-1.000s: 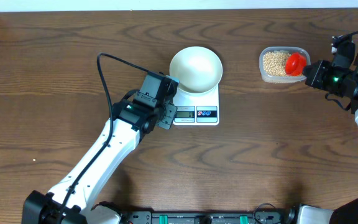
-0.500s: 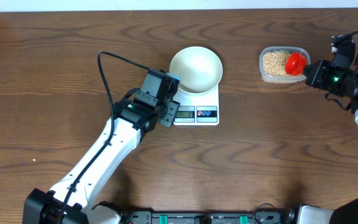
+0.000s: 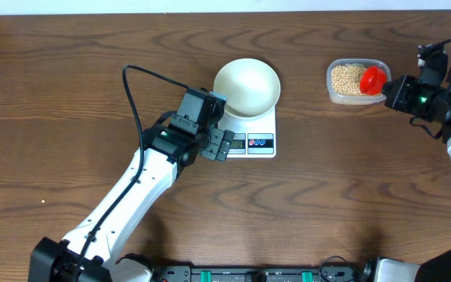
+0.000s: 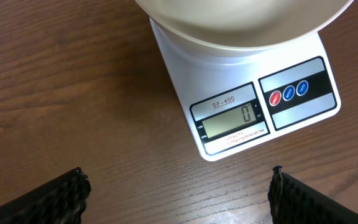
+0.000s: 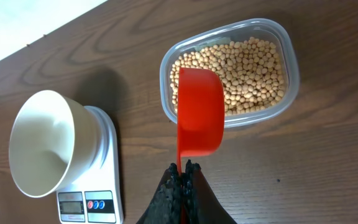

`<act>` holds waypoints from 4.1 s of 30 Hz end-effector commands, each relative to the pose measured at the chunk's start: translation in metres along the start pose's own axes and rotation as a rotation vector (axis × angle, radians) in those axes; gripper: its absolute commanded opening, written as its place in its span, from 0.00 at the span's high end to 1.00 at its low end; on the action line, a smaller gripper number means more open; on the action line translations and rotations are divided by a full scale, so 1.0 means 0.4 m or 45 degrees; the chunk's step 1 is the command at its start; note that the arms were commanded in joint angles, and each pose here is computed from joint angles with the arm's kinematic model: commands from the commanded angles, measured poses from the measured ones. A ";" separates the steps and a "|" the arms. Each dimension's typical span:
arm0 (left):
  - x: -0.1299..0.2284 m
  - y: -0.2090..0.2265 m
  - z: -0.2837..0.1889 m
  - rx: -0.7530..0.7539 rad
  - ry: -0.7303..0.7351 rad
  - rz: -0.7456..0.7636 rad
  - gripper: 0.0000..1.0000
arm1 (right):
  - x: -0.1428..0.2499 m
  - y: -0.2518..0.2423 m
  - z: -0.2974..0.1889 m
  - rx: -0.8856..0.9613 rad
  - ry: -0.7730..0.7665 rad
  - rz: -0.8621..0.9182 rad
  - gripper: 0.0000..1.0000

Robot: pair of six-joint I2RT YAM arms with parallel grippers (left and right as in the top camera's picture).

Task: Scoop item into bowl and weigh 50g on scale
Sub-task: 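Move the left gripper in front of the scale display and hold, then raise the red scoop with the right gripper over the soybean tub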

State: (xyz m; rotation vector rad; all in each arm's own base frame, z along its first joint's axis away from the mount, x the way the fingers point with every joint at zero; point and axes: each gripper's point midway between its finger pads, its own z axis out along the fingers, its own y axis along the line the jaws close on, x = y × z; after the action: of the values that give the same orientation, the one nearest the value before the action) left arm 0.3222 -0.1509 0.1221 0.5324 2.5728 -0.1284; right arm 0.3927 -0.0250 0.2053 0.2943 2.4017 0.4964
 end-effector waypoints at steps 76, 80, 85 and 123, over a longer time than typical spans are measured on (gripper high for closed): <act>0.048 -0.020 -0.096 0.086 -0.226 -0.064 0.05 | 0.003 -0.037 -0.026 0.159 0.032 -0.019 0.99; 0.048 -0.020 -0.097 0.086 -0.226 -0.064 0.05 | -0.021 -0.041 -0.066 0.234 0.030 -0.063 0.99; 0.048 -0.020 -0.096 0.086 -0.225 -0.064 0.05 | -0.063 -0.043 -0.100 0.301 0.010 -0.113 0.99; 0.049 -0.020 -0.096 0.086 -0.223 -0.064 0.05 | -0.120 -0.040 0.105 0.440 0.168 -0.356 0.99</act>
State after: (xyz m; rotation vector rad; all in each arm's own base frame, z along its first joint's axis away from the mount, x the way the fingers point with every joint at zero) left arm 0.2867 -0.1439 0.1482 0.4752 2.4051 -0.2598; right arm 0.4502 -0.0456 0.1884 0.1106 2.6210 -0.0116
